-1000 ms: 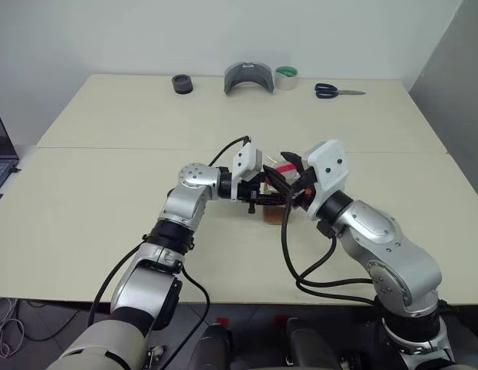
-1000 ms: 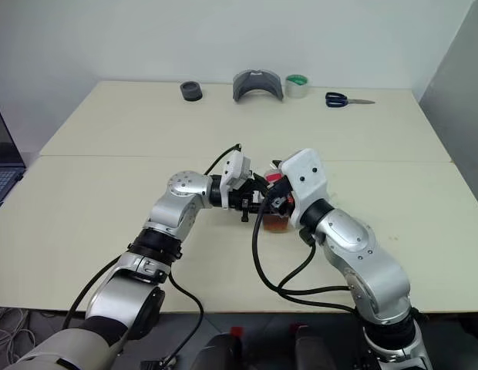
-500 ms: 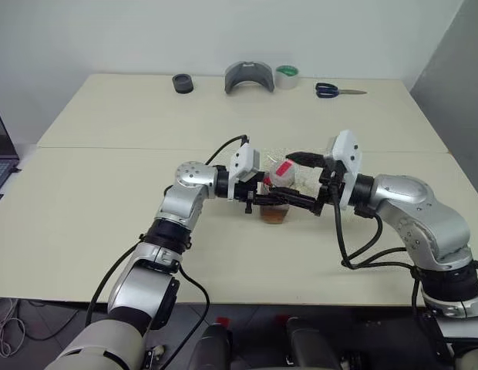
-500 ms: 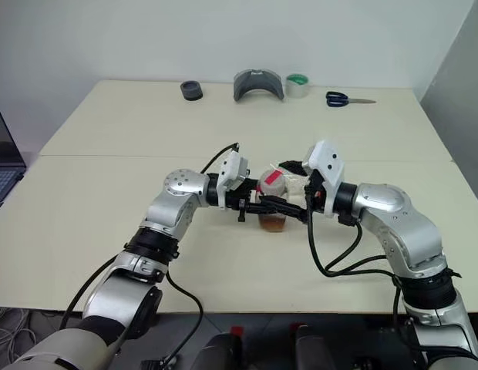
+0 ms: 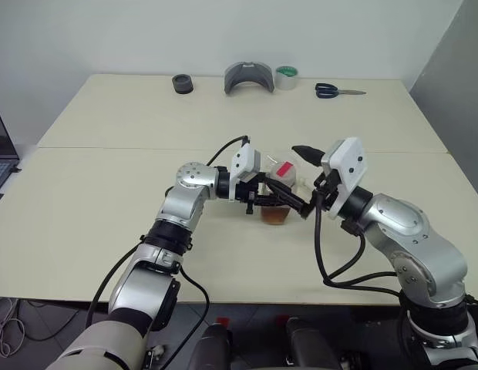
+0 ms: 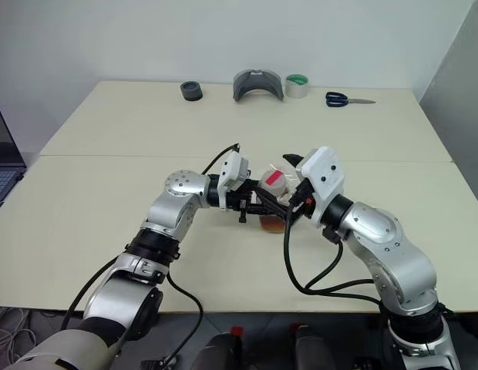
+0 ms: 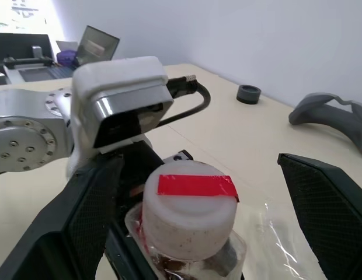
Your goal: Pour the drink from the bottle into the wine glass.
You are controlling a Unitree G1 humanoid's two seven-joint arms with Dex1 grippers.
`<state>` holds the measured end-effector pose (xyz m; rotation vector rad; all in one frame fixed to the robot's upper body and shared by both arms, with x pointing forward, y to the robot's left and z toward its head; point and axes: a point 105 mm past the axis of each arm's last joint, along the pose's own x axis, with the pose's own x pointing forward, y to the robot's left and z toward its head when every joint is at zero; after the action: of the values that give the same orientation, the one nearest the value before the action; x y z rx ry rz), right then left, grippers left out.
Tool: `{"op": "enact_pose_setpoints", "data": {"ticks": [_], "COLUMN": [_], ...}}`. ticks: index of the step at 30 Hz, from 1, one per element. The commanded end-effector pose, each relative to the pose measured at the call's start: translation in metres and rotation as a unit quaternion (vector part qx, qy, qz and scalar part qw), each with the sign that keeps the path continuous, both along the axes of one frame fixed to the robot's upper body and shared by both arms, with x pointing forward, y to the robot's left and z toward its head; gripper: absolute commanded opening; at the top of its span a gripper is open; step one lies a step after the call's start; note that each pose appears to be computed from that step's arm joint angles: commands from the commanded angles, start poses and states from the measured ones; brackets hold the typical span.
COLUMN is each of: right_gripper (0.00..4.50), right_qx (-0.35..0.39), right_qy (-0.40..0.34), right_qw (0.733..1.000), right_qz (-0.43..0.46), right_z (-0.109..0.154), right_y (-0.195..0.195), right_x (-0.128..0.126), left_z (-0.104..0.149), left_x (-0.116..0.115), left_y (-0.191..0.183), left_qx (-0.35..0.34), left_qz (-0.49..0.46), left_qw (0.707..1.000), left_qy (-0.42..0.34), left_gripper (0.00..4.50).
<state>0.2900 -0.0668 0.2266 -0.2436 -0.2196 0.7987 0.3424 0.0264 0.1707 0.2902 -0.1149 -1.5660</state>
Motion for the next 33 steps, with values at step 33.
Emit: {"op": "enact_pose_setpoints", "data": {"ticks": [33], "right_gripper": [4.50], "right_qx": [-0.009], "right_qy": [-0.012], "right_qw": [1.000], "right_qz": [0.016], "right_z": [0.010], "right_y": [0.000], "right_x": [-0.009], "left_z": [0.018], "left_x": [-0.001], "left_y": [-0.001], "left_qx": [-0.020], "left_qz": [-0.011], "left_qw": [0.999], "left_qy": [-0.024], "left_gripper": [1.71]}}
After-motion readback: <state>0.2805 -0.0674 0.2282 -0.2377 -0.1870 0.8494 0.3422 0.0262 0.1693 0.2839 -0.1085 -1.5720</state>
